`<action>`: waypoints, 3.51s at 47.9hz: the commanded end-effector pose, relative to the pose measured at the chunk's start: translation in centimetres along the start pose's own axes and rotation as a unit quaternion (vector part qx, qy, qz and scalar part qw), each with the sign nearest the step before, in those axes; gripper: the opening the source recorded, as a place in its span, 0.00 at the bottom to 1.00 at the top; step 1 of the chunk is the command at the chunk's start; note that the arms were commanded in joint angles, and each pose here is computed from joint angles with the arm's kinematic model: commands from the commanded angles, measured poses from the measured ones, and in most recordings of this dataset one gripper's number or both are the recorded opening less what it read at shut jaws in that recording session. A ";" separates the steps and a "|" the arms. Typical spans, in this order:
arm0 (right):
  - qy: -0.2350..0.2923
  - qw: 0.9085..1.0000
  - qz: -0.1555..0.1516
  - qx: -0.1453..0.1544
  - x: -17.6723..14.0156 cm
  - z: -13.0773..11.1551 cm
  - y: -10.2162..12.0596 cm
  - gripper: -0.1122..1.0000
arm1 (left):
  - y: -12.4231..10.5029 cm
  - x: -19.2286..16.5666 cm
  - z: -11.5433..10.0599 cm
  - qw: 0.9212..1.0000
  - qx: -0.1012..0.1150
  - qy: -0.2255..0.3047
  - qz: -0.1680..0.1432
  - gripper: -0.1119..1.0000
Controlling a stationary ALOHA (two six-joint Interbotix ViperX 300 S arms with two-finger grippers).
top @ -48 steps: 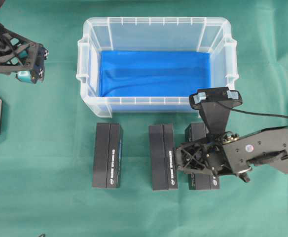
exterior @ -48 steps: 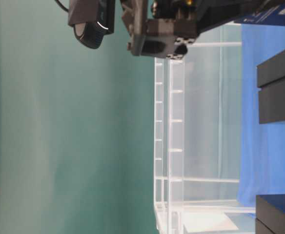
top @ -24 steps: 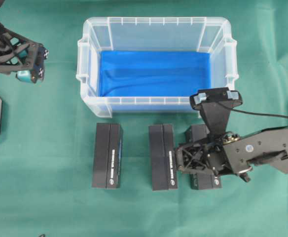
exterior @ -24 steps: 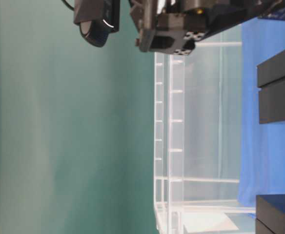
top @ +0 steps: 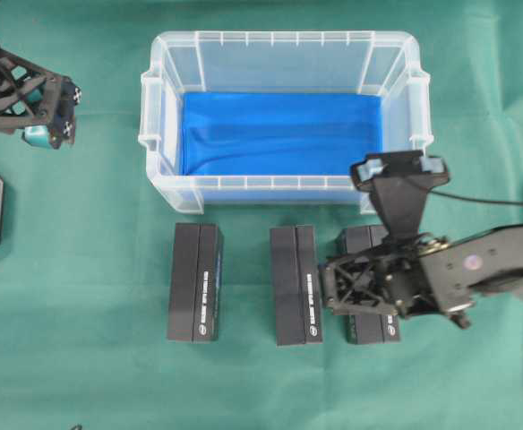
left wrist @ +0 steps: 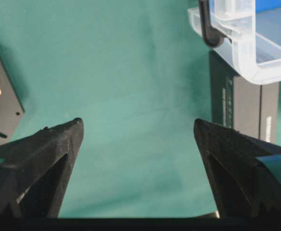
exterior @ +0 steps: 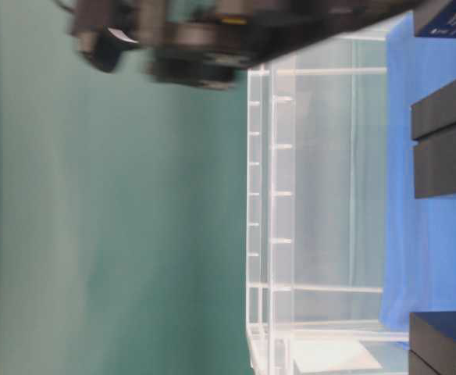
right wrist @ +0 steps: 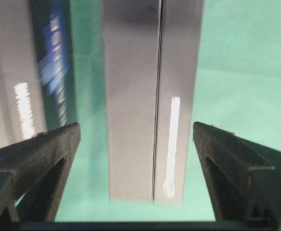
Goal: Take out the box from the case.
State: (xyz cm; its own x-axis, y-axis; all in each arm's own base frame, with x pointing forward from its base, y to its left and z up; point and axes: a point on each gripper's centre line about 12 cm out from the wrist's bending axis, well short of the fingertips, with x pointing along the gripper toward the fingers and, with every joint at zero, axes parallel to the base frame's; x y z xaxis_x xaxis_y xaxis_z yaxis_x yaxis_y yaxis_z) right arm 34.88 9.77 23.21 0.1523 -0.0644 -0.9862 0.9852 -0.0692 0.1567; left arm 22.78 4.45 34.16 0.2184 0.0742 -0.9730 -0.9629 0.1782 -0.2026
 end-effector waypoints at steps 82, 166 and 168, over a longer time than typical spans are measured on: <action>0.014 1.000 0.001 -0.027 -13.1 3.8 -11.0 0.91 | -0.1 -0.7 0.4 1.000 -0.011 -0.011 -0.018 0.97; -0.033 0.999 0.019 -0.009 -11.1 15.8 -8.9 0.91 | 0.0 -0.6 0.5 1.000 -0.011 -0.012 -0.016 0.97; -0.033 0.999 0.019 -0.008 -11.1 15.8 -8.9 0.91 | 0.0 -0.6 0.5 1.000 -0.011 -0.012 -0.016 0.97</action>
State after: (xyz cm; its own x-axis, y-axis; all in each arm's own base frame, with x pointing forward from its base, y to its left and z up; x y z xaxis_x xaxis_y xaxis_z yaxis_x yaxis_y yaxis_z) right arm 23.27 -4.62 33.00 0.1641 -0.1313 -0.9777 0.9842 -0.0458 0.1713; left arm 22.88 4.79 34.16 0.2301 0.0823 -0.9697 -0.9634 0.1601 -0.2150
